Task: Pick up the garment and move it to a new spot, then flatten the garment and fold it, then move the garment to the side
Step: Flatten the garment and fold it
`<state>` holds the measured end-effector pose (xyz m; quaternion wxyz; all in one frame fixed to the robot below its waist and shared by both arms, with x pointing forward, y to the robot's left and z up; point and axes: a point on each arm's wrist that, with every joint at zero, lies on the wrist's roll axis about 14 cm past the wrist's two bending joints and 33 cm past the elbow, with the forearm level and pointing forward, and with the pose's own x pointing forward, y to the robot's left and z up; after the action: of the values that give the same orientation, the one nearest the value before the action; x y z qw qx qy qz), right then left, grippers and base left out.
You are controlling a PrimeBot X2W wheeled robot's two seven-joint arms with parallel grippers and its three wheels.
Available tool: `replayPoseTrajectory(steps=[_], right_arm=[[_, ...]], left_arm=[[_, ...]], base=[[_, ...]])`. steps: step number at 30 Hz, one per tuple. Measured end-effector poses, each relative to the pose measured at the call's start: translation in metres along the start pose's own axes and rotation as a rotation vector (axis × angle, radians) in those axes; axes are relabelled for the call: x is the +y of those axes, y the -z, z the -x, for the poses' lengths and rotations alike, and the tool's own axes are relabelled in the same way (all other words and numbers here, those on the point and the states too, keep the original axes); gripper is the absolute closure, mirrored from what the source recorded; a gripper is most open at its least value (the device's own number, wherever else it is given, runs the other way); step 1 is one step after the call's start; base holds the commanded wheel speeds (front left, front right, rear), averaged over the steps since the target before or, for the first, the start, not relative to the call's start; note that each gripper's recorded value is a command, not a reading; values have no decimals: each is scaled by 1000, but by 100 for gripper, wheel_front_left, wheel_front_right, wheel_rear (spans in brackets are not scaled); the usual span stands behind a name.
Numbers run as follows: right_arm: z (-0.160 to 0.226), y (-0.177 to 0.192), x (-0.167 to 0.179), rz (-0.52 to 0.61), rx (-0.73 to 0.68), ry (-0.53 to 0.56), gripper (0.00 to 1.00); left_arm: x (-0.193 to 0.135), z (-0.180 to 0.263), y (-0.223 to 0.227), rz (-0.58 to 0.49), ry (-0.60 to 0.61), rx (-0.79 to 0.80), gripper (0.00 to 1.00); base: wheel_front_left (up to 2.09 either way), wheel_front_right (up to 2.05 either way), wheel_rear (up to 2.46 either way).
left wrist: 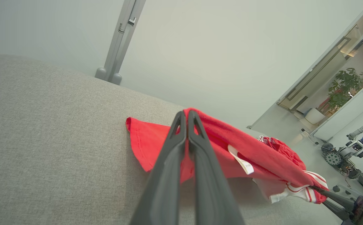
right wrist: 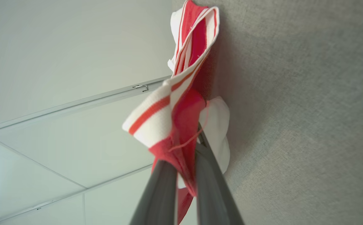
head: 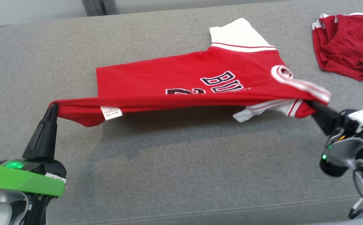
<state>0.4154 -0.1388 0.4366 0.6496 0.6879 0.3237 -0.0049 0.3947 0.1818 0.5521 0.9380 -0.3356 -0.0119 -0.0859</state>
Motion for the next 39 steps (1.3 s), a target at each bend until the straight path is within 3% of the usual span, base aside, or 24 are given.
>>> replayPoseTrajectory(steps=[4, 7, 16, 23, 24, 25, 26, 27, 32, 39], right_arm=[[4, -11, 37, 50, -25, -89, 100], [5, -18, 42, 63, -39, -91, 100], [-8, -36, 0, 94, -77, 69, 100], [-32, -50, 3, 132, -134, 85, 100], [-34, -52, -2, 139, -143, 98, 75], [-35, -55, -6, 152, -153, 112, 62], [-36, -59, -10, 162, -163, 125, 35], [-36, -67, -14, 176, -190, 142, 0], [-36, -93, -10, 415, -240, 162, 0], [-37, -49, -3, 729, -92, 100, 0]], left_arm=[[-6, -2, -10, -16, 25, -29, 100], [-8, -4, -10, -20, 38, -27, 100], [-1, -31, 6, 10, 32, 3, 100], [21, -45, 31, -39, -14, 74, 100], [22, -47, 37, -33, -18, 86, 100], [23, -48, 44, -26, -19, 101, 100], [24, -49, 50, -16, -21, 115, 100], [28, -50, 55, -9, -34, 123, 100], [43, -47, 71, 10, -83, 144, 100], [39, -48, 72, 33, -72, 118, 100]], base=[[0, 0, 0], [0, 0, 0], [0, 0, 0], [0, 0, 0], [0, 0, 0], [0, 0, 0], [0, 0, 0], [0, 0, 0], [0, 0, 0], [0, 0, 0]])
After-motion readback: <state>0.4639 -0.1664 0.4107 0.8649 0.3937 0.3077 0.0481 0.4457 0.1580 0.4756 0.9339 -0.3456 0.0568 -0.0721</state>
